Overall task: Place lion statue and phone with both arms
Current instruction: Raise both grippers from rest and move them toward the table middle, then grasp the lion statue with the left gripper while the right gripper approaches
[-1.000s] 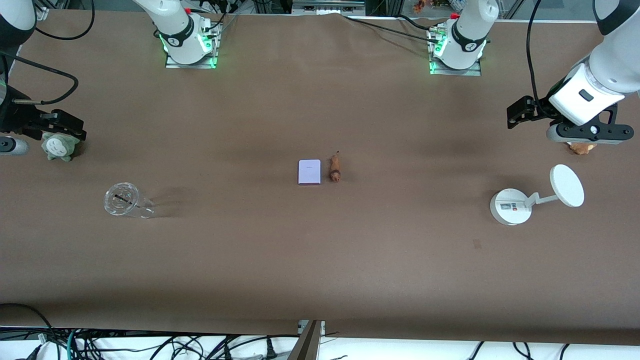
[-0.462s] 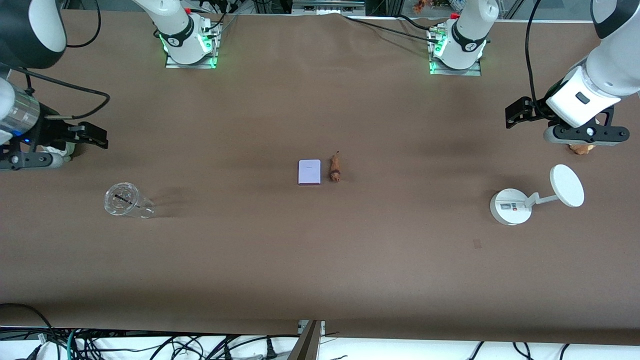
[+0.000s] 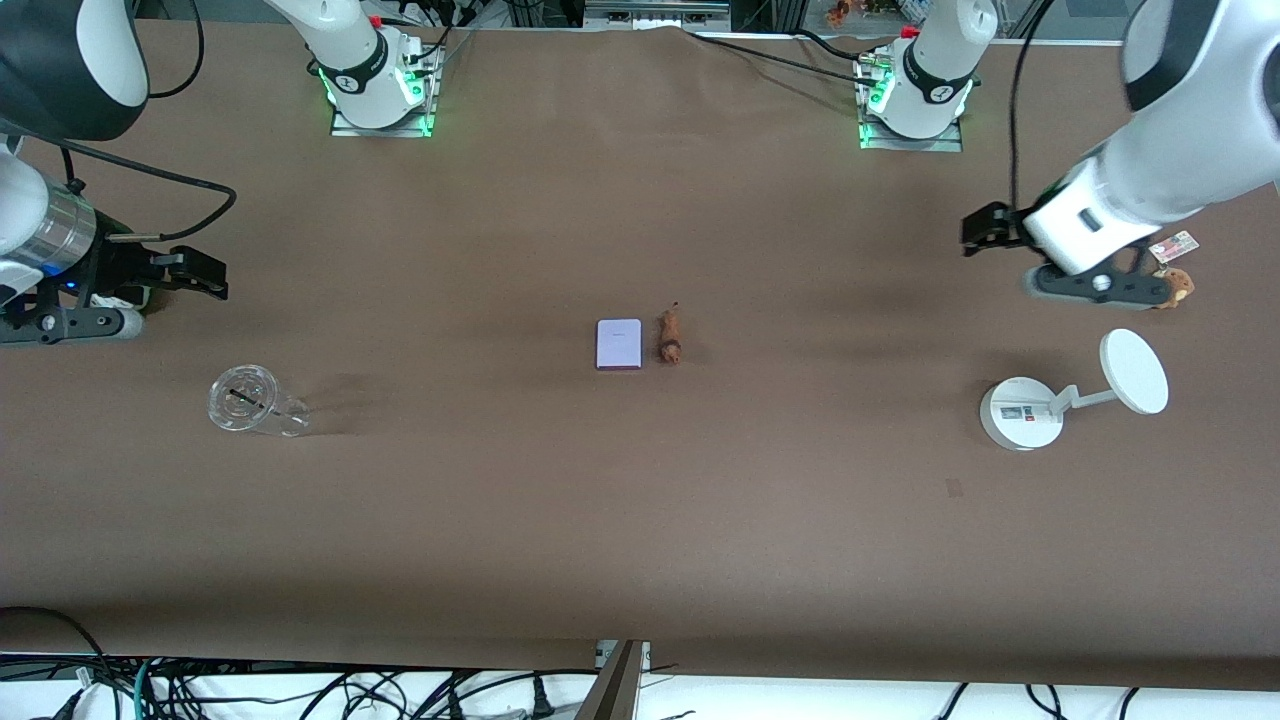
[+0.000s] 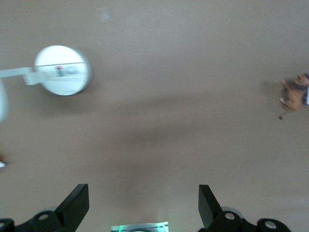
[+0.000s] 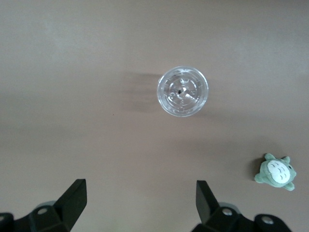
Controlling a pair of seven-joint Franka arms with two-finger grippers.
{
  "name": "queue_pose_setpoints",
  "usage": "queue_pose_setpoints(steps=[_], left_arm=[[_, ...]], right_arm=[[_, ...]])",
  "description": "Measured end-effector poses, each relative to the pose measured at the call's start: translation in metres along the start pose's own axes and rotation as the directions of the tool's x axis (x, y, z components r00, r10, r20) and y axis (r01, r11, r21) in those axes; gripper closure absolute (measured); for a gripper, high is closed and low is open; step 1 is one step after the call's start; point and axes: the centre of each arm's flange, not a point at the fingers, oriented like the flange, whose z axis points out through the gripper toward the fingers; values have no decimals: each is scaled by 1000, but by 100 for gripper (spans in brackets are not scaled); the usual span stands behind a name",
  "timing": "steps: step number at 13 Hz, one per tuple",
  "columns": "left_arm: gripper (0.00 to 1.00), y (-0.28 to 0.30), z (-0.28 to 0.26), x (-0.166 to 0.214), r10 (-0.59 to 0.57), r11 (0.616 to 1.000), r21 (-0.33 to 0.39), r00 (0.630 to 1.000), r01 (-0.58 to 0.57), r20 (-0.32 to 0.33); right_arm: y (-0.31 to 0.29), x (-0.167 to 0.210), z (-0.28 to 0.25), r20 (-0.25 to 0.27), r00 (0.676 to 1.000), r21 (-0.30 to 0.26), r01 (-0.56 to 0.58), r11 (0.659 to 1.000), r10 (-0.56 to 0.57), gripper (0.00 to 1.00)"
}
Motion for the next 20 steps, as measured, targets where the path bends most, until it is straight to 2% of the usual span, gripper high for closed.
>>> queue_pose_setpoints(steps=[3, 6, 11, 15, 16, 20], left_arm=[[0, 48, 45, 32, 40, 999, -17, 999, -40, 6], [0, 104, 90, 60, -12, 999, -48, 999, 10, -36], [0, 231, 185, 78, -111, 986, -132, 990, 99, -90], [0, 287, 254, 76, -112, 984, -149, 988, 96, -102], [0, 294, 267, 76, -108, 986, -140, 987, 91, -119], [0, 316, 307, 76, -129, 982, -154, 981, 106, -147]], right_arm=[[-28, 9, 17, 30, 998, -5, 46, 999, -46, 0], [-44, 20, 40, 58, 996, -8, 71, 997, -70, 0], [-58, 49, 76, 14, 999, -15, 29, 999, -29, 0], [-93, 67, 115, 5, 1000, -23, 10, 1000, -10, 0], [-95, 70, 123, 10, 1000, -19, 9, 1000, -8, 0], [-104, 78, 148, 32, 999, 68, -21, 997, 19, 0]])
